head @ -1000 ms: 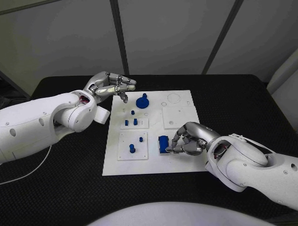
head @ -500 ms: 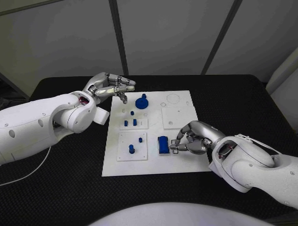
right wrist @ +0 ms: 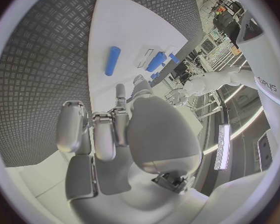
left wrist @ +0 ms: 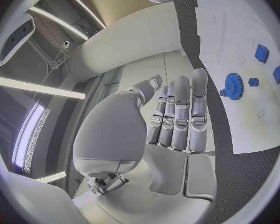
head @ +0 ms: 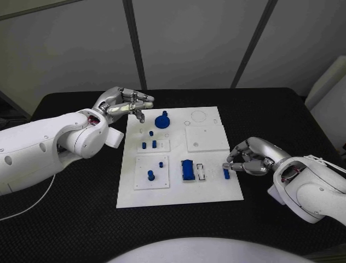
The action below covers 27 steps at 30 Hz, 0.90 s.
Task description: Assemble the parts on the task board
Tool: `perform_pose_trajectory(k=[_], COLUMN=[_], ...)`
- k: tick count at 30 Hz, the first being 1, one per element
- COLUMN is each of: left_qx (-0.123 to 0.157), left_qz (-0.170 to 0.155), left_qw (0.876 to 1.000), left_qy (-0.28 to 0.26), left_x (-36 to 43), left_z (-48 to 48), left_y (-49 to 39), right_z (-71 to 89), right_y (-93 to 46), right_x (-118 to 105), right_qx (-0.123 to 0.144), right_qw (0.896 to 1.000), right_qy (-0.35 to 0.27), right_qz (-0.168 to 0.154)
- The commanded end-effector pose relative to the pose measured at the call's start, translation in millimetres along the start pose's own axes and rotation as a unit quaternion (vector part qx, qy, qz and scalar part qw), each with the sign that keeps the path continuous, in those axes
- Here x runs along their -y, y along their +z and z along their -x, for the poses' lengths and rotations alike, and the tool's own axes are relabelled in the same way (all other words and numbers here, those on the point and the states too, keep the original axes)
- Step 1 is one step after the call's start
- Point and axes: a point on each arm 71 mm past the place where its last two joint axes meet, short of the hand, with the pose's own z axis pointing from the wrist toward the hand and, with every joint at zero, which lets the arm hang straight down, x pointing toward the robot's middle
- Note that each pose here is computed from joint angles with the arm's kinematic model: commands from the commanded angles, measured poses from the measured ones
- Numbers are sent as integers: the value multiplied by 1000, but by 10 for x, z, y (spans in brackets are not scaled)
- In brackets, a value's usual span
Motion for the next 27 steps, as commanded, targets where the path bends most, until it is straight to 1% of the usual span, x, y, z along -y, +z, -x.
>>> perform_pose_trajectory(k=[1, 4, 6, 13, 20, 27], left_qx=[-3, -4, -5, -6, -7, -7], left_qz=[-8, -7, -7, -5, -4, -4], left_qw=[1000, 1000, 1000, 1000, 1000, 1000], left_qy=[-3, -4, -5, -6, -6, -6], left_x=[15, 2, -5, -17, -25, -30], left_z=[-16, -26, -31, -37, -38, -37], left_y=[1, -3, -6, -8, -11, -16], right_z=[24, 31, 27, -11, -63, -129], right_y=[-4, 3, 12, 62, 129, 176], right_x=[20, 47, 67, 81, 73, 33], right_qx=[5, 10, 8, 1, -6, -19], right_qw=[1000, 999, 999, 997, 996, 995], right_qy=[-25, -40, -49, -64, -75, -84], right_qz=[-2, -12, -21, -37, -44, -43])
